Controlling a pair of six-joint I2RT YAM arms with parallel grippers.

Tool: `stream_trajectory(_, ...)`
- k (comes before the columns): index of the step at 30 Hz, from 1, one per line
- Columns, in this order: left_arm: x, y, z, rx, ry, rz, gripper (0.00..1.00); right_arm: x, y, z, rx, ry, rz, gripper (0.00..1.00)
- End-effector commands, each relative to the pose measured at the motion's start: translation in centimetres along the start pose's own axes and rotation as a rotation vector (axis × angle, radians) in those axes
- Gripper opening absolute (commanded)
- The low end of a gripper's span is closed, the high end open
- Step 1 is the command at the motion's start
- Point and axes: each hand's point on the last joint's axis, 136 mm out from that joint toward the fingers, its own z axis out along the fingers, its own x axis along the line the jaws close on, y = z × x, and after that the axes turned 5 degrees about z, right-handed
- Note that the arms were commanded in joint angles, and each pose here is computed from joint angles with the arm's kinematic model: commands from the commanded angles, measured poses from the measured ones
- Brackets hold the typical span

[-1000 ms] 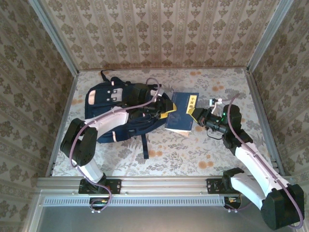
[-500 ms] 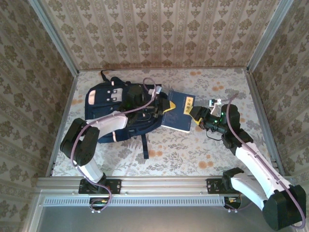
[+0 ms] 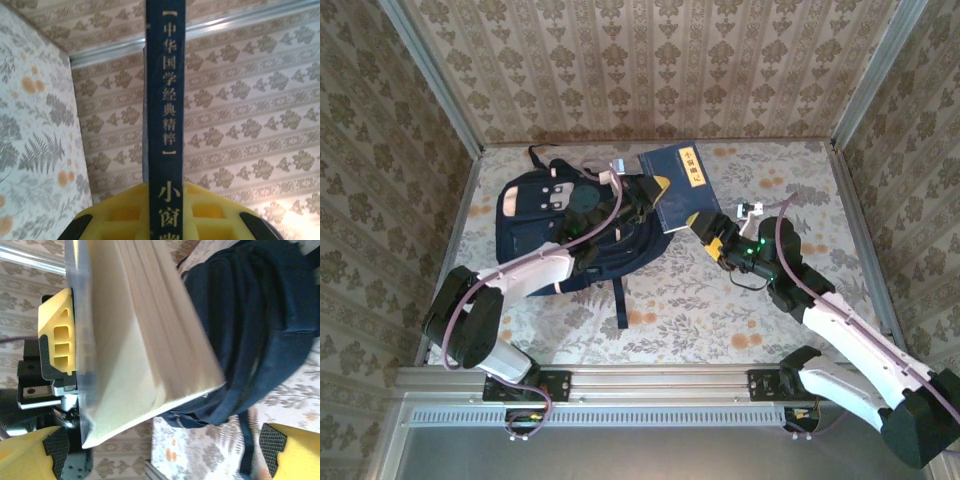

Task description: Pack books, pencil case, and school supplies into a backpack

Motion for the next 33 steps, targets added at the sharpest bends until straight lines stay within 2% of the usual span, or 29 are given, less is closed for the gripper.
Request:
stream_trajectory(1, -4.6, 3.1, -0.3, -0.174, -0.088, 0.030, 0.00, 4.4, 1.6, 0.3, -0.081, 0.144, 0.041, 1.00)
stream_trajectory(6, -4.9, 2.6, 0.0, -0.188, -0.083, 0.027, 0.00, 6.3, 2.5, 1.4, -0.136, 0.206, 0.034, 0.99)
stream_trajectory(13, -3.4, 1.8, -0.5, -0.207, -0.037, 0.009, 0.00, 7.4, 5.5, 1.8, -0.296, 0.273, 0.022, 0.82)
stream_trajectory(18, -2.5, 1.4, -0.7, -0.212, -0.019, -0.008, 0.00, 8.4, 6.0, 3.0, -0.294, 0.296, 0.026, 0.62)
stream_trajectory(25, -2.1, 0.9, -0.4, -0.198, -0.012, -0.019, 0.00, 6.9, 6.7, 3.4, -0.336, 0.235, 0.041, 0.17)
stream_trajectory(28, -1.6, 0.8, -0.4, -0.184, 0.006, -0.017, 0.27, 6.1, 6.9, 2.9, -0.361, 0.189, 0.029, 0.01)
stream_trajectory(29, -1.3, 0.7, -0.6, -0.179, 0.016, -0.010, 0.37, 5.7, 7.0, 2.7, -0.369, 0.175, 0.023, 0.00)
stream_trajectory(31, -0.6, 0.8, -1.1, -0.164, 0.050, 0.013, 0.47, 5.0, 7.2, 2.1, -0.379, 0.145, 0.009, 0.00)
stream_trajectory(33, 0.4, 1.3, -2.2, -0.152, 0.107, 0.044, 0.52, 3.8, 7.3, 1.3, -0.389, 0.098, -0.002, 0.00)
